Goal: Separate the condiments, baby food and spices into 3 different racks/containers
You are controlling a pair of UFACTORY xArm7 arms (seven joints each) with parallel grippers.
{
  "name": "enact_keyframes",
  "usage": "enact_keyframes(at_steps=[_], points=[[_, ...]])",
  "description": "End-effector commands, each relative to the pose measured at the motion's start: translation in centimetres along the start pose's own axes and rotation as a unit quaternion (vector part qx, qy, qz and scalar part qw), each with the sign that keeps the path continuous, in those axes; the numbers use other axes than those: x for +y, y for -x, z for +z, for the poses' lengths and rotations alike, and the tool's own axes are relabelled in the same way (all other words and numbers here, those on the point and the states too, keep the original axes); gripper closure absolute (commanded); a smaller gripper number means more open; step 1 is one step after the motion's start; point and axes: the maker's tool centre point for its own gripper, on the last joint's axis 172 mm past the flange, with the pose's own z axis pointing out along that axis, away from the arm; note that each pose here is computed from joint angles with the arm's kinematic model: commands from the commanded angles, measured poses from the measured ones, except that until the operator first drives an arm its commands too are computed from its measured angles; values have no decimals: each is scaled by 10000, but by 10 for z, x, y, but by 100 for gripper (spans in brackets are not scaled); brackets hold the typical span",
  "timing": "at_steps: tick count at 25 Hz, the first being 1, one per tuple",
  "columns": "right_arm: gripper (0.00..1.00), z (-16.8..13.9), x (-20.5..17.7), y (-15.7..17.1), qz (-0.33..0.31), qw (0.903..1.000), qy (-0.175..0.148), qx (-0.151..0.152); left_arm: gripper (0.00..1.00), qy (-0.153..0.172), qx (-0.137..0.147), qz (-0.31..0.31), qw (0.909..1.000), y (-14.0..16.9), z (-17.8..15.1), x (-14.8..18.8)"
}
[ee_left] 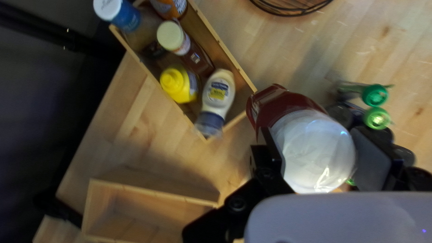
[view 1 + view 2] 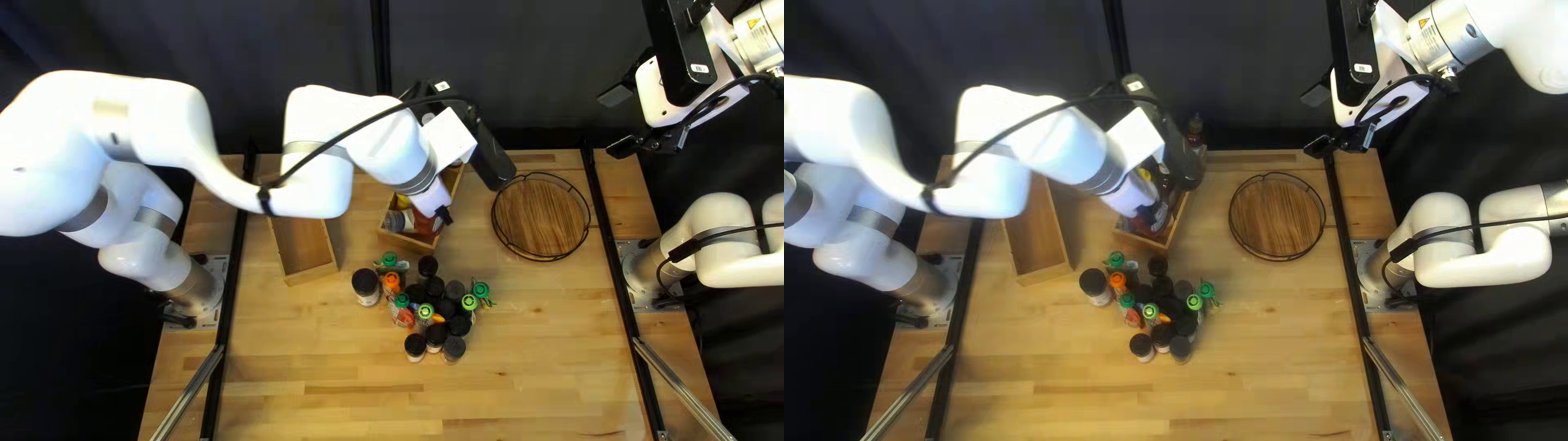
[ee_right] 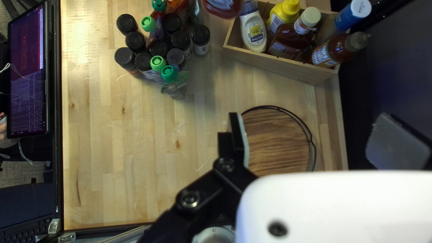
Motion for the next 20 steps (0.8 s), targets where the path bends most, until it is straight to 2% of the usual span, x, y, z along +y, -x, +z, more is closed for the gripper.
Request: enact_keyframes(at_steps=[1, 7, 20], points=[[0, 0, 0, 0, 0, 10000, 0, 0, 100, -16, -3, 194, 9998, -4, 30, -6], [0, 0, 0, 0, 0, 10000, 0, 0, 100, -56, 17, 478, 9988, -3, 55, -13], [0, 0, 0, 0, 0, 10000, 0, 0, 100, 9, -137, 548, 9984, 8, 111, -31]])
